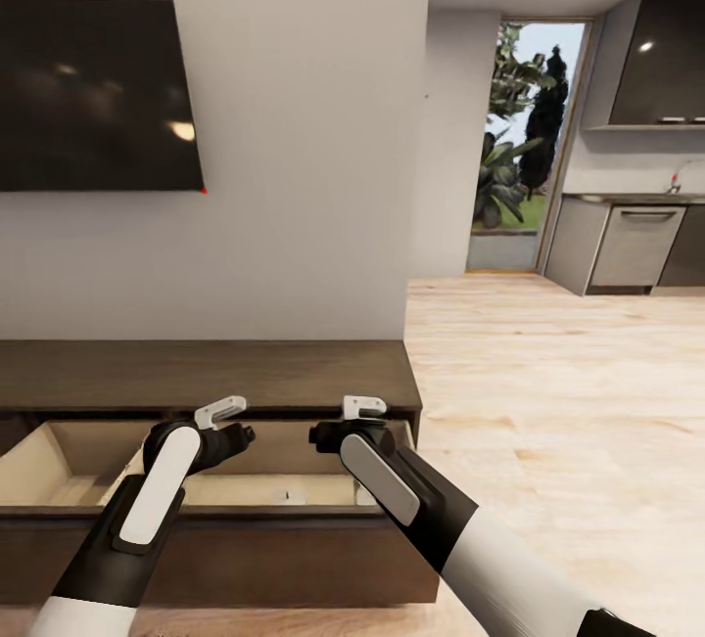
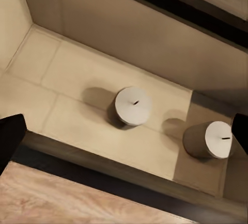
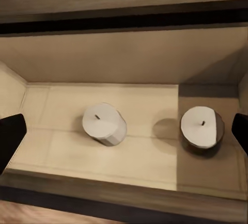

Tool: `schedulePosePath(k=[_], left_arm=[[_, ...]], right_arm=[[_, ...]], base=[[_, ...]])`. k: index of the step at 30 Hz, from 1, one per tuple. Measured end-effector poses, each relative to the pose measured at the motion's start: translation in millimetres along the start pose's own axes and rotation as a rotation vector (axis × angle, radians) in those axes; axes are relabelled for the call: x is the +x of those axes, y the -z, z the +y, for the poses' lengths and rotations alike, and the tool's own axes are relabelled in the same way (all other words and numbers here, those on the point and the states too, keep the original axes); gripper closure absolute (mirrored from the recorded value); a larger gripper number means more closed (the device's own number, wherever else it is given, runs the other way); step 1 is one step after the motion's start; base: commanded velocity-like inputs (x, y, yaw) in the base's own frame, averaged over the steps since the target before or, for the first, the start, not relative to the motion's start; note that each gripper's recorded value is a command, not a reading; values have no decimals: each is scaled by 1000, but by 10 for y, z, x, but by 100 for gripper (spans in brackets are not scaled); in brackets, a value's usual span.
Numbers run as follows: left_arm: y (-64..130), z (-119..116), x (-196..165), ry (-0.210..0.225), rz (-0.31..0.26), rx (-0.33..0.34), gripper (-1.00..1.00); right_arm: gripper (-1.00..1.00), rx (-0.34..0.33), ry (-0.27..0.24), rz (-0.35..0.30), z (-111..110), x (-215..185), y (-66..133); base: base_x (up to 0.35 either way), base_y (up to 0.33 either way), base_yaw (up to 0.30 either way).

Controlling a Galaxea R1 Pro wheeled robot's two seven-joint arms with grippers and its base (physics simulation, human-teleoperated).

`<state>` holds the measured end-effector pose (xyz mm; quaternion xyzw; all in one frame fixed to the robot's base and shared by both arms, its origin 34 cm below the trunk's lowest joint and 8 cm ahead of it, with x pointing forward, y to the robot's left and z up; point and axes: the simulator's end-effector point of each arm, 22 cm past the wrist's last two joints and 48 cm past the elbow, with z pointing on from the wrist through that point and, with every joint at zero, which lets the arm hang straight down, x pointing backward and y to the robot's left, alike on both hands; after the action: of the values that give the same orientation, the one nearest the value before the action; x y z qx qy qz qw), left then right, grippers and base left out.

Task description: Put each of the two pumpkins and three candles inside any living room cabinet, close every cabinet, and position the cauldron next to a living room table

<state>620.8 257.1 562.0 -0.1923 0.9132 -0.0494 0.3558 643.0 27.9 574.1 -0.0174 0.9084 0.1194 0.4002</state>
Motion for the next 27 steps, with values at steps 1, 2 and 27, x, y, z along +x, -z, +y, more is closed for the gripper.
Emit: schedulePosePath(k=[1,2,27], left_arm=[[19,-5,-13,0,-4,2,-100],[38,-10,-25,0,-7,3,-100],[316,-103,-394,10,-29,7,-100]], right_arm=[[-100,0,1,-4,5,-15,17],[-100,-1,2,-8,10,-31,35],[-100,-3,11,-22,107,-394,258]], base=[[-8,2,289],[-5,1,290],[-40,38,291]])
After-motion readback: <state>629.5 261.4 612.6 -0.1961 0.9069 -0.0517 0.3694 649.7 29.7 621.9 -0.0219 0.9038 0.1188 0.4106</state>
